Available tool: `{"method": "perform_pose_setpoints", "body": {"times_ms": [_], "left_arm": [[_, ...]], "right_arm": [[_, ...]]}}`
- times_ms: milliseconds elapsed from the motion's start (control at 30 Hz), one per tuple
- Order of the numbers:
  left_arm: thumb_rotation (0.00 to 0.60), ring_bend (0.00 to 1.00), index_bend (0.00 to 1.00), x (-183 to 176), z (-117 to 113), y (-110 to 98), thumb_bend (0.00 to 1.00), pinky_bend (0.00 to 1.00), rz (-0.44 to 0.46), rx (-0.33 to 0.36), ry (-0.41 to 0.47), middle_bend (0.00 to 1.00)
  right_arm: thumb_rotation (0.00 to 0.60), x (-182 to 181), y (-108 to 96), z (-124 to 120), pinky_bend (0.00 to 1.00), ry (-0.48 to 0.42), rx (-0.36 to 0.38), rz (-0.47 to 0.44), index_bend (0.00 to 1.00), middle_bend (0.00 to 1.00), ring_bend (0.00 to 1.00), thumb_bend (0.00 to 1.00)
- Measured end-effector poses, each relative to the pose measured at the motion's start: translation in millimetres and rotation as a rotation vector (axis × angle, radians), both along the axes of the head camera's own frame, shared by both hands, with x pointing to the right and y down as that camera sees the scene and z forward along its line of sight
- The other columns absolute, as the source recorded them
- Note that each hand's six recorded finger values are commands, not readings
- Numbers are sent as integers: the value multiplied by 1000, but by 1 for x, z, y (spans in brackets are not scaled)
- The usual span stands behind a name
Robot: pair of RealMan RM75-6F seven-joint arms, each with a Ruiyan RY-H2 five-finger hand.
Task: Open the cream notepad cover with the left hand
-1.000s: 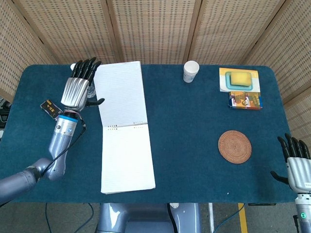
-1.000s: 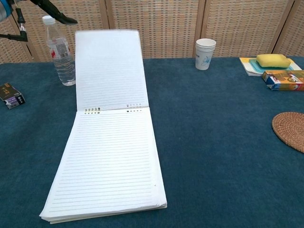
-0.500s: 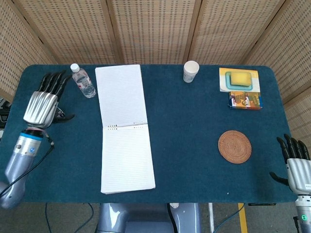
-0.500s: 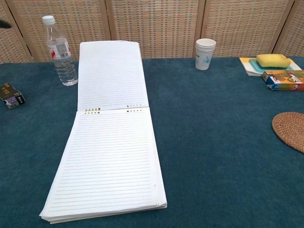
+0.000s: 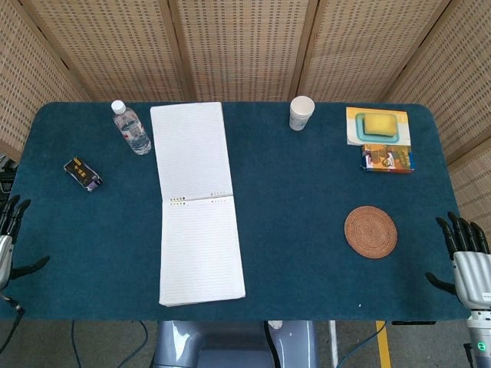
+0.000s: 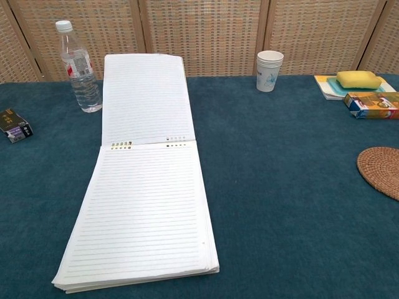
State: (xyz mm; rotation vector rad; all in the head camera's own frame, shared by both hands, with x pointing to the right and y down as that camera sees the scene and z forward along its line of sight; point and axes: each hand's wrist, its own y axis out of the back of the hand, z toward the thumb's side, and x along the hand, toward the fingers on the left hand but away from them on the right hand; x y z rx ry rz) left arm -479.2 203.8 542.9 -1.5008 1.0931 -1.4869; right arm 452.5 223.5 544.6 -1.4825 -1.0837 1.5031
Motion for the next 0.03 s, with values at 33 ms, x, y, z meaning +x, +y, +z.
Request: {"method": "perform_pose_setpoints", "body": {"times_ms": [33], "left_arm": [[600, 0, 0, 0, -1, 2, 0, 0, 2, 1, -5, 0]], "right_arm": [[600, 0, 0, -1, 0, 0, 3, -2, 0, 0, 0, 0]]}}
